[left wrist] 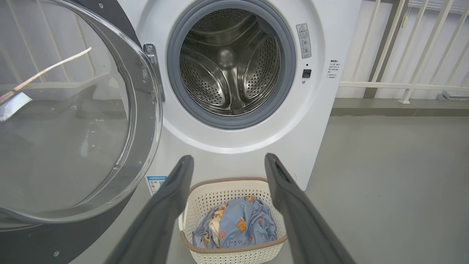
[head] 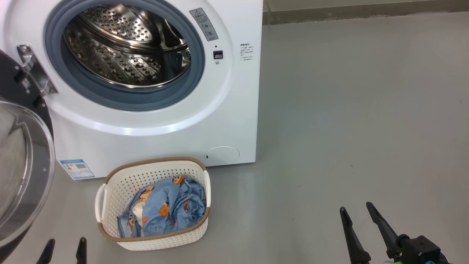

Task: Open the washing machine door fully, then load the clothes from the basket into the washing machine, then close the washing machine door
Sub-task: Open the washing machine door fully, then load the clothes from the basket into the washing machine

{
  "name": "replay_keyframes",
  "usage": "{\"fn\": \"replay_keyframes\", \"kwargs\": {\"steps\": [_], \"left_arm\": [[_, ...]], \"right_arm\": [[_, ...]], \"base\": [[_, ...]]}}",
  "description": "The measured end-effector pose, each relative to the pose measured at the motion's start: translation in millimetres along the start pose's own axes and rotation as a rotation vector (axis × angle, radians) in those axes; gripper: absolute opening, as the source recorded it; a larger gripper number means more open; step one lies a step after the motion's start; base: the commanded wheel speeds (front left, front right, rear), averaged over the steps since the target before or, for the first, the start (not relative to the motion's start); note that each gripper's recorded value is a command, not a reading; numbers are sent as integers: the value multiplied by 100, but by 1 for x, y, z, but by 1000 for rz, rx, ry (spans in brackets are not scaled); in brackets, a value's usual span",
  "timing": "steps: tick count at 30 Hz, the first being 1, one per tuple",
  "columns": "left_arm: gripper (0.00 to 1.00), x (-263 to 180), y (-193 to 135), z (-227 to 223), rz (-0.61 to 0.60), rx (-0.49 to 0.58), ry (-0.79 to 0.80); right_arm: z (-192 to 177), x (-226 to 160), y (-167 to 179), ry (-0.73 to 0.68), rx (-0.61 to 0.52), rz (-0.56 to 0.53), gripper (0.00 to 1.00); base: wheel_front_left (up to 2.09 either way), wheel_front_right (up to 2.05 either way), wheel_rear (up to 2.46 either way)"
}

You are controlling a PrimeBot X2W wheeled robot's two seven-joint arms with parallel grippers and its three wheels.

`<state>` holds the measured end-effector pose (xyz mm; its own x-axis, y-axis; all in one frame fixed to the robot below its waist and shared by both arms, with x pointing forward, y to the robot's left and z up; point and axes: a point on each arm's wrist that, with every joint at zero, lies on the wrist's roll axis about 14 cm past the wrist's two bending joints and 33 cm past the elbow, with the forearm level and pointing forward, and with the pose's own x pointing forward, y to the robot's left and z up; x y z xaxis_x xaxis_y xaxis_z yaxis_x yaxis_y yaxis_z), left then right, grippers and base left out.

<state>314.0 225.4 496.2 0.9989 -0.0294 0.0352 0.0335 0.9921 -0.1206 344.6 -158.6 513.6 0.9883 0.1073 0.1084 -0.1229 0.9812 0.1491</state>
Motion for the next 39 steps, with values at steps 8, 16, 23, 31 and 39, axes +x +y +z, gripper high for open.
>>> {"fn": "replay_keyframes", "kwargs": {"steps": [8,16,23,31,39], "left_arm": [[100,-1,2,-5,6,-1,15],[100,-2,5,-8,15,-1,27],[100,-4,8,-12,26,0,38],[100,-4,10,-13,32,1,42],[100,-3,19,-8,58,8,26]], "right_arm": [[1,1,1,-2,-1,2,100],[0,1,0,0,-1,0,100],[0,1,0,1,-1,1,100],[-2,2,1,5,0,3,100],[-4,2,1,11,2,4,100]], "base": [[0,0,0],[3,-3,0],[73,-73,0],[174,-174,0],[191,-191,0]]}}
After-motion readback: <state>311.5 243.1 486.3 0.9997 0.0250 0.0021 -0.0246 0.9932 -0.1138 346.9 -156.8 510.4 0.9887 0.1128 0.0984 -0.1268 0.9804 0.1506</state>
